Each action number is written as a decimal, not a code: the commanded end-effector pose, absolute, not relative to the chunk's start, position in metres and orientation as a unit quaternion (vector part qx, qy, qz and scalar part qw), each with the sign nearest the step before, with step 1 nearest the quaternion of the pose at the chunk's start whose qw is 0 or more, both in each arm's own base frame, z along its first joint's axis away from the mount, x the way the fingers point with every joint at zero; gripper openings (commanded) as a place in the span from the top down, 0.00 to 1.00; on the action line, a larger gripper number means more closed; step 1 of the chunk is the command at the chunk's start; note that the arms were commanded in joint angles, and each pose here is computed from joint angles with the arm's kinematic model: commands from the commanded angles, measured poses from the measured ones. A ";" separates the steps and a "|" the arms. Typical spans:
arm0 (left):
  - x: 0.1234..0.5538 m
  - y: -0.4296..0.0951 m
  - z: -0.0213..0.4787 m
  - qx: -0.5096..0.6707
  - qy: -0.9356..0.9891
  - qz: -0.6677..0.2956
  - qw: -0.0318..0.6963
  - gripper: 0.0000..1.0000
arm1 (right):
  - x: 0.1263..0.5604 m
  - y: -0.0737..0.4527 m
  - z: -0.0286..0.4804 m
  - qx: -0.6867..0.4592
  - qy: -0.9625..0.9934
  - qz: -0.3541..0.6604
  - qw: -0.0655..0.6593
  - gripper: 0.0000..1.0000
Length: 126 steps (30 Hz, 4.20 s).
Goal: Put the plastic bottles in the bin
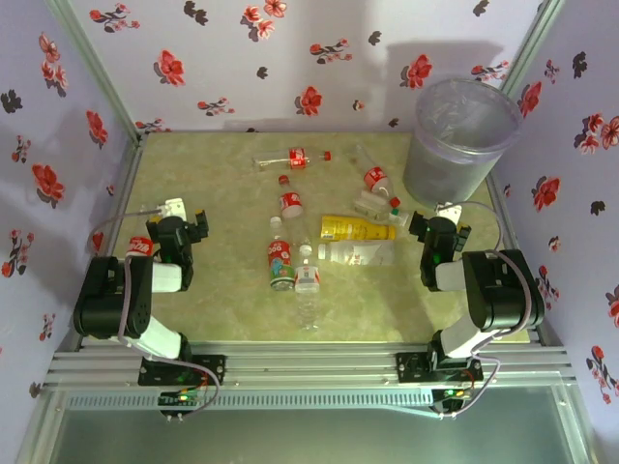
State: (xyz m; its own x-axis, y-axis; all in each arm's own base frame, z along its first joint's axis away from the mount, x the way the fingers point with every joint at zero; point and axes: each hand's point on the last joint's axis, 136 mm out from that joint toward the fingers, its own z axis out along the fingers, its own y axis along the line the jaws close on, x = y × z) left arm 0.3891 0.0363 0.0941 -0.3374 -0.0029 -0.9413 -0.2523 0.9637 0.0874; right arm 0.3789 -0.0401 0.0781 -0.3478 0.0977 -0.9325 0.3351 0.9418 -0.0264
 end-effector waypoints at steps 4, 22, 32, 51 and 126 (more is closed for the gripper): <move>0.392 0.037 0.098 -0.082 0.804 0.106 0.579 0.00 | 0.384 -0.041 0.092 0.141 0.799 -0.109 0.575 0.01; 0.392 0.037 0.098 -0.082 0.804 0.106 0.579 0.00 | 0.388 -0.043 0.089 0.141 0.806 -0.088 0.569 0.01; 0.393 0.036 0.099 -0.082 0.805 0.103 0.579 0.00 | 0.388 -0.044 0.088 0.144 0.806 -0.087 0.567 0.01; 0.337 -0.017 0.216 -0.147 0.852 -0.009 0.502 0.02 | 0.356 0.049 0.164 -0.022 0.889 -0.053 0.455 0.01; 0.346 -0.293 0.243 -0.115 0.765 -0.573 0.269 0.46 | 0.288 0.339 0.222 -0.190 0.821 0.495 0.212 0.11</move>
